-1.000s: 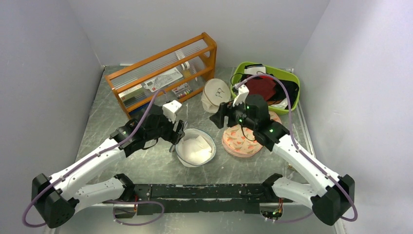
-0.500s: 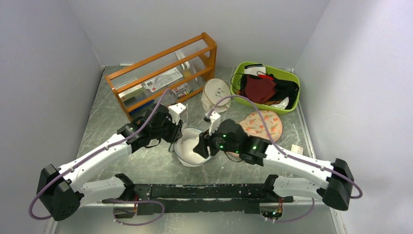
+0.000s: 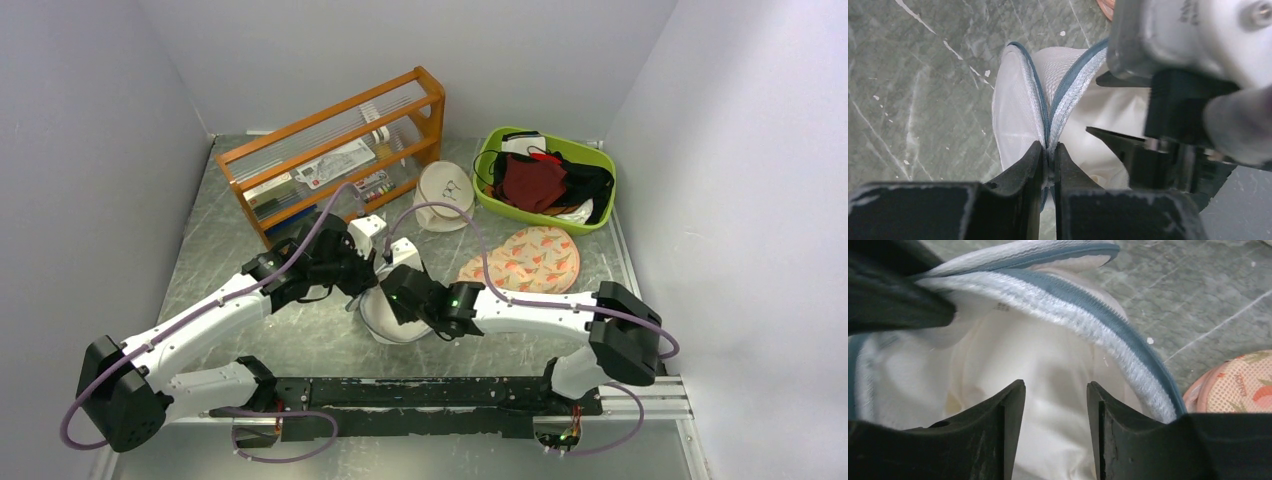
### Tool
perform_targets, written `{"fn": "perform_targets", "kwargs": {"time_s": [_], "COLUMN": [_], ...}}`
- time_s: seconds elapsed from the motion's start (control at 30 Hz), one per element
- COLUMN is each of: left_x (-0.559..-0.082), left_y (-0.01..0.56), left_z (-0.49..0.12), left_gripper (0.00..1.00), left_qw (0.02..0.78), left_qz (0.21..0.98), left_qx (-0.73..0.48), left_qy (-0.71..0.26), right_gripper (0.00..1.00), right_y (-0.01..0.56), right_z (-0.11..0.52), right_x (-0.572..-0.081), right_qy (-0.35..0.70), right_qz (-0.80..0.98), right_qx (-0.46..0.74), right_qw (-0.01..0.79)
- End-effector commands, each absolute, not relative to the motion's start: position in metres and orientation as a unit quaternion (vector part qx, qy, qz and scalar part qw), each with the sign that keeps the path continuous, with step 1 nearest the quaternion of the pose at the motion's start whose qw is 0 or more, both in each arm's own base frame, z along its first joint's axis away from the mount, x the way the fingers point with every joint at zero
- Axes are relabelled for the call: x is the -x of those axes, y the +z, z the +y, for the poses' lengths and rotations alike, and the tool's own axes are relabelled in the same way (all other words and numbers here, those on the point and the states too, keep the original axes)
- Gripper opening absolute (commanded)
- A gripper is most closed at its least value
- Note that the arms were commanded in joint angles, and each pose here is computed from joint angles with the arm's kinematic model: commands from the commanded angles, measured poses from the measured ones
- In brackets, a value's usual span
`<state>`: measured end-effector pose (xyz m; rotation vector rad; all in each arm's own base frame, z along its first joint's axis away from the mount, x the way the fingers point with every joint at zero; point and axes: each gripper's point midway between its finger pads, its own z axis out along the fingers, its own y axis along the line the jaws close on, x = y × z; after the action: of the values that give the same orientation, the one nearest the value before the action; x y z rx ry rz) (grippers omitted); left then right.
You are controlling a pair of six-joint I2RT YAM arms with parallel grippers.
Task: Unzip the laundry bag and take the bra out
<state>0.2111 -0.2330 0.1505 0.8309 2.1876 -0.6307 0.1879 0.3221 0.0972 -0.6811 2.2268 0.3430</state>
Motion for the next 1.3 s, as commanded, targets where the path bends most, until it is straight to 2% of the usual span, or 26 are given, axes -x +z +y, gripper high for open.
{"fn": "perform_targets", "kwargs": {"time_s": [0.0, 0.17, 0.3, 0.53, 0.67, 0.77, 0.9, 0.97, 1.0, 1.1, 1.2, 1.27], "left_x": [-0.21, -0.21, -0.208, -0.208, -0.207, -0.207, -0.207, -0.207, -0.207, -0.207, -0.208, -0.207], "left_y": [0.169, 0.169, 0.17, 0.168, 0.168, 0.17, 0.168, 0.167, 0.167, 0.168, 0.169, 0.169], "left_z": [-0.244, -0.245, -0.245, -0.247, -0.247, -0.246, -0.247, -0.247, -0.247, -0.247, -0.246, -0.246], "left_gripper": [0.07, 0.07, 0.07, 0.07, 0.07, 0.07, 0.07, 0.07, 0.07, 0.07, 0.07, 0.07], "left_qw": [0.369, 0.369, 0.369, 0.364, 0.365, 0.367, 0.364, 0.361, 0.361, 0.364, 0.368, 0.367], "left_qz": [0.82, 0.819, 0.818, 0.818, 0.818, 0.817, 0.817, 0.819, 0.819, 0.818, 0.817, 0.817], "left_qx": [-0.336, -0.338, -0.338, -0.341, -0.341, -0.339, -0.342, -0.342, -0.342, -0.341, -0.339, -0.34], "left_qy": [-0.279, -0.28, -0.283, -0.285, -0.285, -0.287, -0.287, -0.287, -0.286, -0.285, -0.285, -0.286], "right_gripper": [0.56, 0.76, 0.86, 0.98, 0.99, 0.91, 0.72, 0.59, 0.48, 0.24, 0.1, 0.04], "right_y": [0.096, 0.097, 0.087, 0.059, 0.043, 0.036, 0.048, 0.063, 0.074, 0.095, 0.11, 0.121], "right_z": [0.313, 0.312, 0.306, 0.303, 0.306, 0.316, 0.331, 0.335, 0.337, 0.337, 0.336, 0.335], "right_x": [-0.205, -0.206, -0.206, -0.206, -0.204, -0.199, -0.192, -0.193, -0.194, -0.194, -0.191, -0.188], "right_qy": [0.078, 0.046, 0.028, 0.01, 0.006, 0.032, 0.089, 0.109, 0.119, 0.14, 0.169, 0.189], "right_qz": [0.875, 0.871, 0.876, 0.883, 0.887, 0.892, 0.886, 0.879, 0.874, 0.866, 0.86, 0.855], "right_qx": [0.23, 0.237, 0.226, 0.218, 0.222, 0.222, 0.23, 0.229, 0.226, 0.214, 0.202, 0.195], "right_qw": [0.418, 0.427, 0.426, 0.416, 0.404, 0.393, 0.393, 0.405, 0.413, 0.429, 0.436, 0.442]}}
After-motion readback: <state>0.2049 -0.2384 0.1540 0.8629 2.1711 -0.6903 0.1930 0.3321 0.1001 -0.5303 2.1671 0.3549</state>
